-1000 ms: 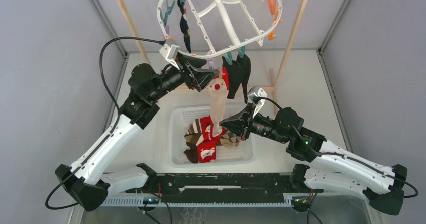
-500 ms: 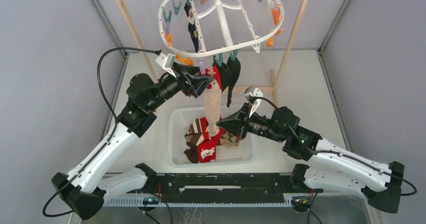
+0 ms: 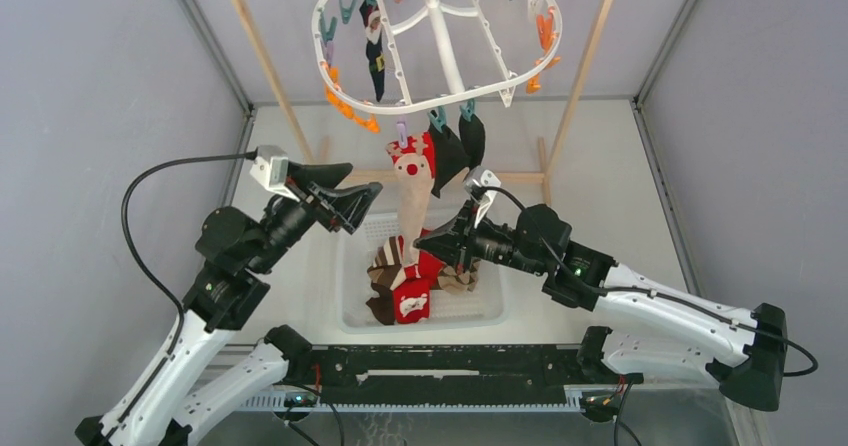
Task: Remove the socks clipped to the hanger
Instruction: Remove the sock from the hanger.
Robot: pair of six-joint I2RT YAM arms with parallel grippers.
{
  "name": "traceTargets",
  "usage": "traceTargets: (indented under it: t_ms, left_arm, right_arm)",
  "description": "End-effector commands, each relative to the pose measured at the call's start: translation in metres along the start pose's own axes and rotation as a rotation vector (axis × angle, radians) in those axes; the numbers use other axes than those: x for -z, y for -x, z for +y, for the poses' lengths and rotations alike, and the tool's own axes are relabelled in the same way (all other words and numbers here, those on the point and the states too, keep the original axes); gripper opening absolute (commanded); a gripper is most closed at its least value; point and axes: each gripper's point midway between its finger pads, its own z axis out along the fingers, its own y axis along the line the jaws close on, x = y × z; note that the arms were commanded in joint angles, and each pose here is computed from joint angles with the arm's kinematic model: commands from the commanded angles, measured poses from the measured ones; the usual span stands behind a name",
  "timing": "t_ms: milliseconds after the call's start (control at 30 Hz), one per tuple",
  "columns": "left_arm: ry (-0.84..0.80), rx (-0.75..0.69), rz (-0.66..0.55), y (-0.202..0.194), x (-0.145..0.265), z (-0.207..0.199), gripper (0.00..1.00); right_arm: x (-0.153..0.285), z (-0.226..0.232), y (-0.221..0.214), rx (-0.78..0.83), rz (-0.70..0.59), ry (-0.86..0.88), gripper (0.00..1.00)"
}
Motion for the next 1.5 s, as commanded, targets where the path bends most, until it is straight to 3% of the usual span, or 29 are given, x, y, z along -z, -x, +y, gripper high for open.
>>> traceTargets:
  t_ms: [0, 200, 767, 967, 1033, 1333, 1467]
  left_arm:
    - [0.037, 0.055, 0.058, -0.034, 0.014, 0.009, 0.84]
    - [0.021, 0.084, 0.098, -0.064, 0.024, 0.008, 0.84]
    - [-0.044, 0.069, 0.171, -0.087, 0.026, -0.004, 0.85]
    - [0.022, 0.079, 0.146, -0.086, 0.038, 0.007, 0.88]
    - [0.060, 0.078, 0.140, -0.084, 0.043, 0.013, 0.99]
    - [0.164, 0.083, 0.082, -0.073, 0.063, 0.029, 1.00]
    - [0.138, 0.082, 0.072, -0.070, 0.065, 0.024, 1.00]
  right_arm:
    - [-0.006, 0.027, 0.050, 0.006, -0.126, 0.077, 0.00]
    - [-0.024, 0.034, 0.064, -0.013, -0.138, 0.096, 0.00]
    - [-0.057, 0.033, 0.060, -0.011, -0.069, 0.086, 0.00]
    - [-0.061, 0.029, 0.059, -0.005, -0.058, 0.073, 0.00]
    - [-0.061, 0.027, 0.057, -0.008, -0.051, 0.067, 0.00]
    - [-0.070, 0.013, 0.046, -0.017, -0.020, 0.038, 0.00]
    - [-0.074, 0.003, 0.046, -0.028, -0.019, 0.027, 0.00]
